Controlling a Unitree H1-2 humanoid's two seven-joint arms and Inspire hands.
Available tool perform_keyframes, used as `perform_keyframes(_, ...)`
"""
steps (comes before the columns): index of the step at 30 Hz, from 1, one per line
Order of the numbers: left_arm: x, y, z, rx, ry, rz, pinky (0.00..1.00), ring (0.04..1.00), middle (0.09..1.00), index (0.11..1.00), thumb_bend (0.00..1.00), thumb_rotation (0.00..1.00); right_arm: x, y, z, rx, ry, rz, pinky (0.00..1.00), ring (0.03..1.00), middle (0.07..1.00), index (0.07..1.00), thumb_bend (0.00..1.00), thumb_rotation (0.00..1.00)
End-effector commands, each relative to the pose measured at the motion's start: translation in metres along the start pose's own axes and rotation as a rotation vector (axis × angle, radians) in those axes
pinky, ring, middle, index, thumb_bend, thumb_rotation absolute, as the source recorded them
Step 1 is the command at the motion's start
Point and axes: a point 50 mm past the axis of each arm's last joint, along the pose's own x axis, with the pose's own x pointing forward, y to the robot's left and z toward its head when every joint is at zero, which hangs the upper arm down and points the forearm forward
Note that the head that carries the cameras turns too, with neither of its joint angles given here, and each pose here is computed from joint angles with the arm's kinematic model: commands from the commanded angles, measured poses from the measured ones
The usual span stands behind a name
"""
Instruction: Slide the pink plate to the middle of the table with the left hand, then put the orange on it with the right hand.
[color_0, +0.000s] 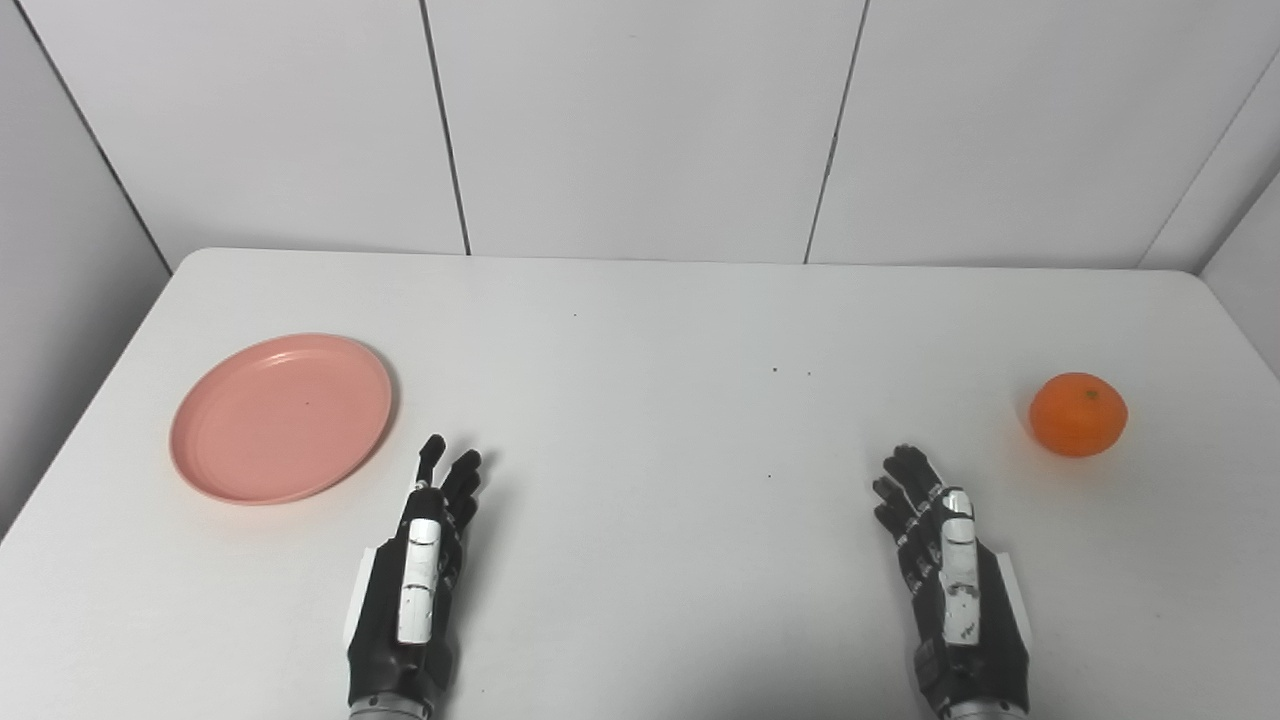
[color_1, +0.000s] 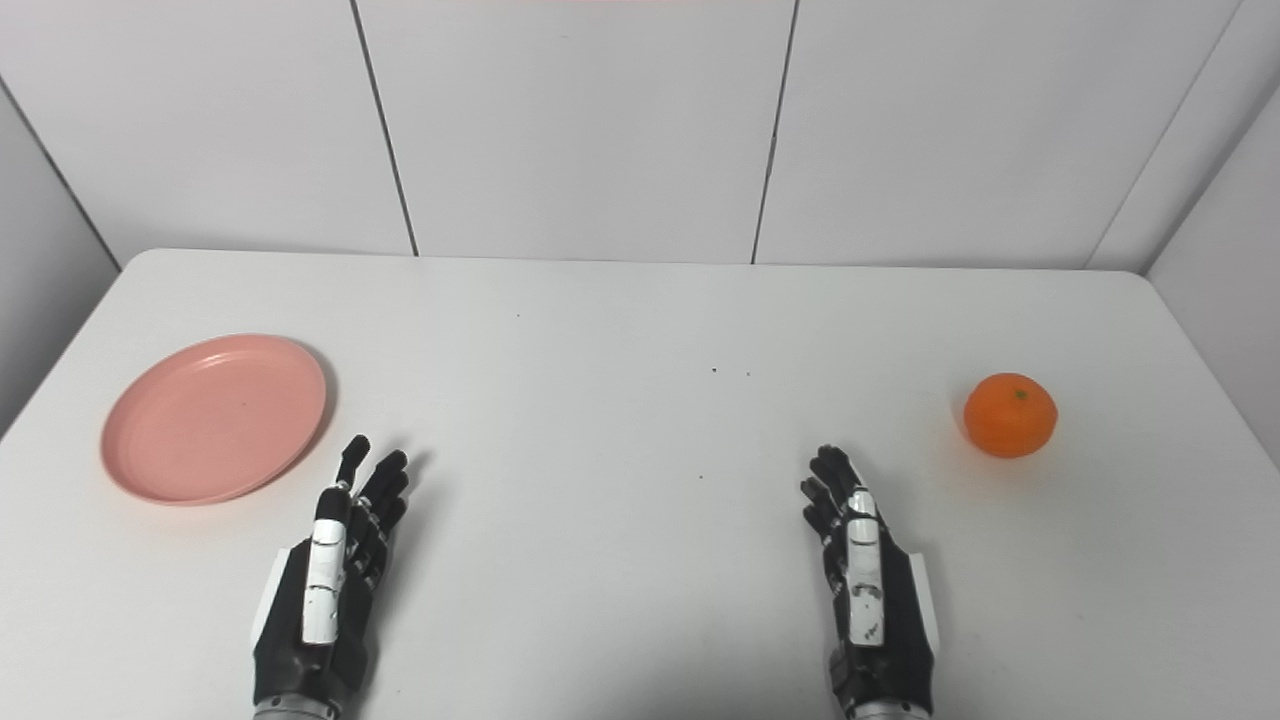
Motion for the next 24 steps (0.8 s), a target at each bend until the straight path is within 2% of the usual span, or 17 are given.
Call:
perform_keyframes(1,-0.0234,0.0193,-0.0087,0.057,0.069,-0.004,1.00,0.960,0.923,0.969,0.76,0.94,-0.0299,-0.0066,-0.0149,0.001,0.088,-0.009,0.93,0.898,0.895,0.868,0.80,1.00)
perform_keyframes(20,-0.0238,0.0187,-0.0076,0.060,0.066,-0.005,1.00,0.958,0.924,0.971,0.76,0.94,-0.0305,-0.0057,-0.0134,-0.004,0.086,-0.005,0.92,0.895,0.893,0.861,0.80,1.00)
perform_keyframes(24,-0.0238,0.0183,-0.0071,0.058,0.052,0.000,1.00,0.959,0.951,0.966,0.77,0.92,-0.0305,-0.0056,-0.0138,-0.005,0.085,-0.003,0.92,0.898,0.898,0.867,0.80,1.00)
